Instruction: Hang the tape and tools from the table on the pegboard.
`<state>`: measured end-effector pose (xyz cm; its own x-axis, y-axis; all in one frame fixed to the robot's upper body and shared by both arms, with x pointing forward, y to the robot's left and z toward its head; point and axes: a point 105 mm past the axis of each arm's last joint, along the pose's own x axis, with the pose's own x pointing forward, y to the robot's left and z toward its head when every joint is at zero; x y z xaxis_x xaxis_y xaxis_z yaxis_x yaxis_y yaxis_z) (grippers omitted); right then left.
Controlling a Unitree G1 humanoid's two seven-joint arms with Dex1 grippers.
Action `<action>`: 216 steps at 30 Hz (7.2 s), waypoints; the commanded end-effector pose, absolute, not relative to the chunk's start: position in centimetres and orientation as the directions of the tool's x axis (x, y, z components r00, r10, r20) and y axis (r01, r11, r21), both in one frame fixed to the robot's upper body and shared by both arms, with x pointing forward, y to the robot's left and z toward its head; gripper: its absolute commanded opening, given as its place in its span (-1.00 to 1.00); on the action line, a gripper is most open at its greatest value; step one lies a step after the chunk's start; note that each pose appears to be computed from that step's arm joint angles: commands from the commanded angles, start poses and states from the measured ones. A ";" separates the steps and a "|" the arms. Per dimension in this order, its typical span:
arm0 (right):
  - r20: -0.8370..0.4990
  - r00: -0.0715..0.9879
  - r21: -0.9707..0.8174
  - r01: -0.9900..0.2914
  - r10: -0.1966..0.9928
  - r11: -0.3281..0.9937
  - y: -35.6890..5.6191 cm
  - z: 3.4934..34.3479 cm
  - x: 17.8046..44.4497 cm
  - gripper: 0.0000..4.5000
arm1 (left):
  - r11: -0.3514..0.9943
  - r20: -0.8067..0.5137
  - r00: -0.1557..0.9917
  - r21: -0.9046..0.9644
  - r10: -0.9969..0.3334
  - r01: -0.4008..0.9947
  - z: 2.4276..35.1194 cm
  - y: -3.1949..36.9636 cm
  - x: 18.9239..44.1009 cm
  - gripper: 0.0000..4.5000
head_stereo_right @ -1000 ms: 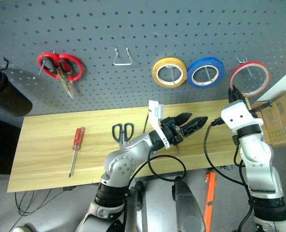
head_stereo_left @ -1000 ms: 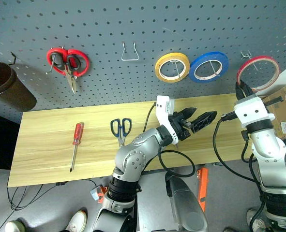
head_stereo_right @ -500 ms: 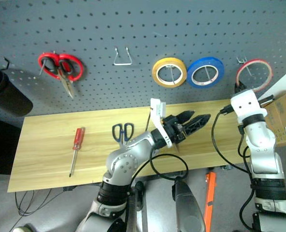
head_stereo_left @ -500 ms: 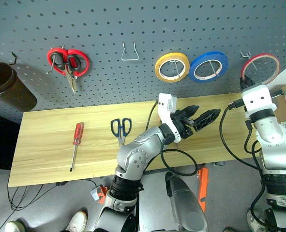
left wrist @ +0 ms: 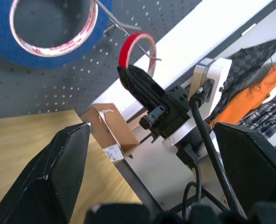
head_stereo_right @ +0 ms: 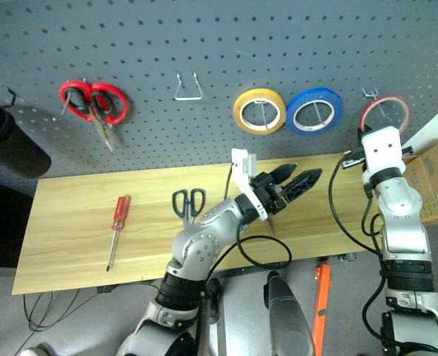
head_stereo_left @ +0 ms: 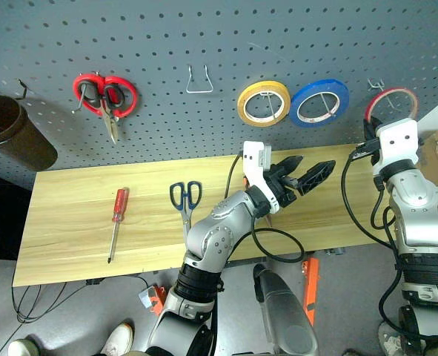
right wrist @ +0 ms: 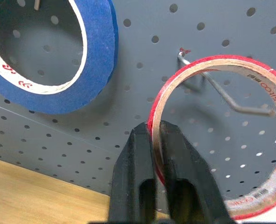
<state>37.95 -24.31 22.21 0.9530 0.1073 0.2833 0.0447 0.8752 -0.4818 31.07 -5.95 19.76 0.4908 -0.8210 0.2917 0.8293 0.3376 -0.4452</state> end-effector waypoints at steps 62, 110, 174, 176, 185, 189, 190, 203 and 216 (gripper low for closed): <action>-0.607 0.758 0.060 -0.254 0.237 0.965 -5.2 10.8 33.0 0.99 | 0.909 -0.104 0.930 -0.274 -0.352 0.313 10.7 9.2 23.1 1.00; -0.683 0.715 -0.024 -0.230 0.152 0.973 -5.6 7.9 36.8 -0.24 | 0.900 -0.088 0.931 -0.302 -0.355 0.315 11.1 8.5 23.0 1.00; 0.594 0.610 -0.144 -0.562 0.525 0.815 -3.7 36.7 31.6 -0.24 | 0.785 0.303 0.895 -0.439 -0.328 0.437 23.6 11.1 21.8 1.00; 0.613 0.597 -0.147 -0.558 0.518 0.817 -3.5 37.1 31.8 -0.24 | 0.792 0.303 0.896 -0.432 -0.323 0.432 23.7 11.5 21.7 1.00; 0.703 0.486 -0.184 -0.581 0.519 0.793 -0.5 38.7 30.5 -0.24 | 0.809 0.280 0.902 -0.409 -0.328 0.422 23.6 12.4 21.4 1.00; 0.741 0.460 -0.185 -0.562 0.490 0.806 0.1 39.4 30.3 -0.24 | 0.811 0.268 0.905 -0.409 -0.331 0.418 23.3 12.3 21.3 1.00; 0.749 0.452 -0.188 -0.556 0.485 0.810 0.2 39.6 30.3 -0.24 | 0.813 0.266 0.905 -0.407 -0.331 0.417 23.3 12.4 21.3 1.00; 0.765 0.463 -0.213 -0.475 0.449 0.854 1.2 36.5 33.4 -0.24 | 0.833 0.270 0.914 -0.392 -0.303 0.391 23.1 12.2 21.5 1.00; 0.727 0.497 -0.238 -0.465 0.474 0.853 2.1 33.4 34.3 -0.24 | 0.830 0.270 0.917 -0.404 -0.294 0.385 22.9 11.7 21.6 1.00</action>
<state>35.64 1.57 32.36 0.5496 0.4745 0.6876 -0.4595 0.8590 -0.2255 22.42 12.17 22.04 0.9334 -0.2745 0.2313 0.3500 0.8388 -0.4170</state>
